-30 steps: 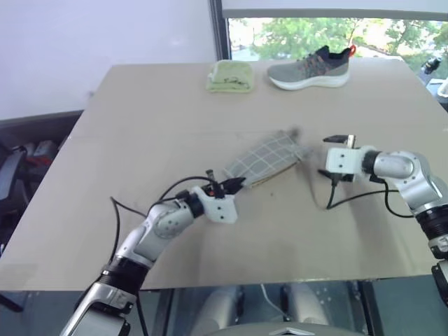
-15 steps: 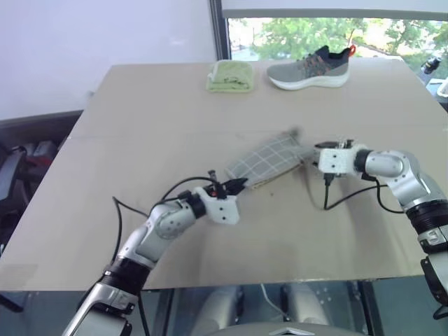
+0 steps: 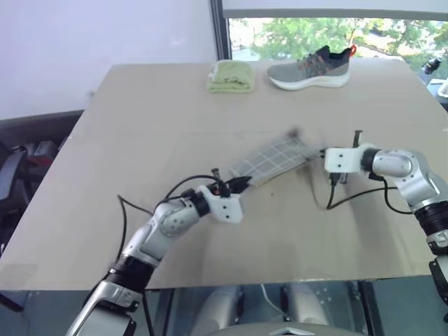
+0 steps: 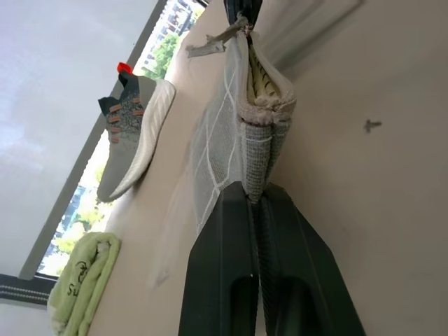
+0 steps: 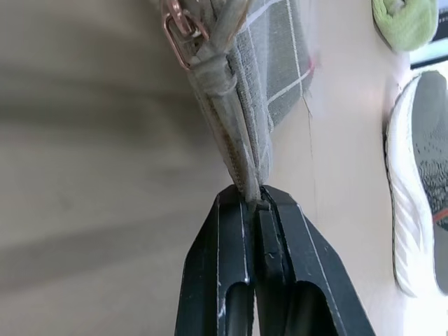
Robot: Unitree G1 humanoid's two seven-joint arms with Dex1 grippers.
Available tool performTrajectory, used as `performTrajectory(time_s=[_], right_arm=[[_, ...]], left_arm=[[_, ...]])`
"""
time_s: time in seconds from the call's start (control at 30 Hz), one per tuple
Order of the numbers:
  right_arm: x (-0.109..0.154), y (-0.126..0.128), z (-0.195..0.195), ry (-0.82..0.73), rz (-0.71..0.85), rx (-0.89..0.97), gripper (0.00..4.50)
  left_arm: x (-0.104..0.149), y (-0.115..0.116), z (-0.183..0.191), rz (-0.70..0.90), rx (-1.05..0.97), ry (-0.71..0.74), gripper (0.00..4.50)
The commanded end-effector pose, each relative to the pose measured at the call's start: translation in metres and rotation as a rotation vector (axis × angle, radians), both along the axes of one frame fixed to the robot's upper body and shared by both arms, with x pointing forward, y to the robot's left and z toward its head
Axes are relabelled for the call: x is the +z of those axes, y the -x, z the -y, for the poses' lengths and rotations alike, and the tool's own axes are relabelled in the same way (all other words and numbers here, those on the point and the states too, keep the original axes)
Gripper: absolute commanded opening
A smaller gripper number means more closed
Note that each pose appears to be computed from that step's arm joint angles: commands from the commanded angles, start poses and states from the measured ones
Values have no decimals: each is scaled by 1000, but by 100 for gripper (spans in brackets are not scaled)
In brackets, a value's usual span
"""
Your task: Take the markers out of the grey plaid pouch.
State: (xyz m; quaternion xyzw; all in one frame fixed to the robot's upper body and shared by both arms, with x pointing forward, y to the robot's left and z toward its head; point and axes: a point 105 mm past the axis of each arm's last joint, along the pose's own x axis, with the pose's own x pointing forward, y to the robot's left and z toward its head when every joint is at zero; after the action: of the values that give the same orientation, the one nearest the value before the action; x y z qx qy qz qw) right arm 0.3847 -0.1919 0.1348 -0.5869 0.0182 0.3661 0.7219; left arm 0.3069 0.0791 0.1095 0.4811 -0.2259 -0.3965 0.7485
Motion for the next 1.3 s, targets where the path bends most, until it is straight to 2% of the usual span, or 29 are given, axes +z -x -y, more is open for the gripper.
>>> performTrajectory(time_s=[0.03, 0.17, 0.27, 0.3, 0.37, 0.4, 0.53, 0.77, 0.9, 1.1, 1.3], right_arm=[[16, -7, 35, -1, 40, -149, 1], [10, -8, 32, -4, 19, -171, 1], [2, -5, 13, -44, -31, -147, 1], [1, -5, 7, -51, -37, -133, 53], [0, -5, 1, -42, -29, -115, 96], [-1, -4, -1, -36, -29, -111, 137], [-4, 0, -9, -25, -43, -82, 137], [9, 7, -4, -35, -28, -115, 137], [3, 10, 0, -62, -65, -155, 137], [-16, 10, -1, -320, -215, -307, 137], [-14, 13, -11, -341, -225, -262, 137]], left_arm=[[6, -4, -3, 13, 20, 27, 0], [8, -4, 0, 11, 13, 37, 0], [8, -2, 5, 7, 0, 47, 0], [8, -1, 5, 6, -2, 48, 0], [8, -1, 6, 3, -2, 49, 0], [8, -1, 5, 2, -2, 49, 0], [7, -1, 5, -2, 1, 47, 0], [6, -1, 3, -3, 6, 45, 0], [6, -2, 5, -6, 4, 47, 0], [6, -4, 7, -5, -2, 51, 0], [7, -5, 7, -4, -2, 54, 0]])
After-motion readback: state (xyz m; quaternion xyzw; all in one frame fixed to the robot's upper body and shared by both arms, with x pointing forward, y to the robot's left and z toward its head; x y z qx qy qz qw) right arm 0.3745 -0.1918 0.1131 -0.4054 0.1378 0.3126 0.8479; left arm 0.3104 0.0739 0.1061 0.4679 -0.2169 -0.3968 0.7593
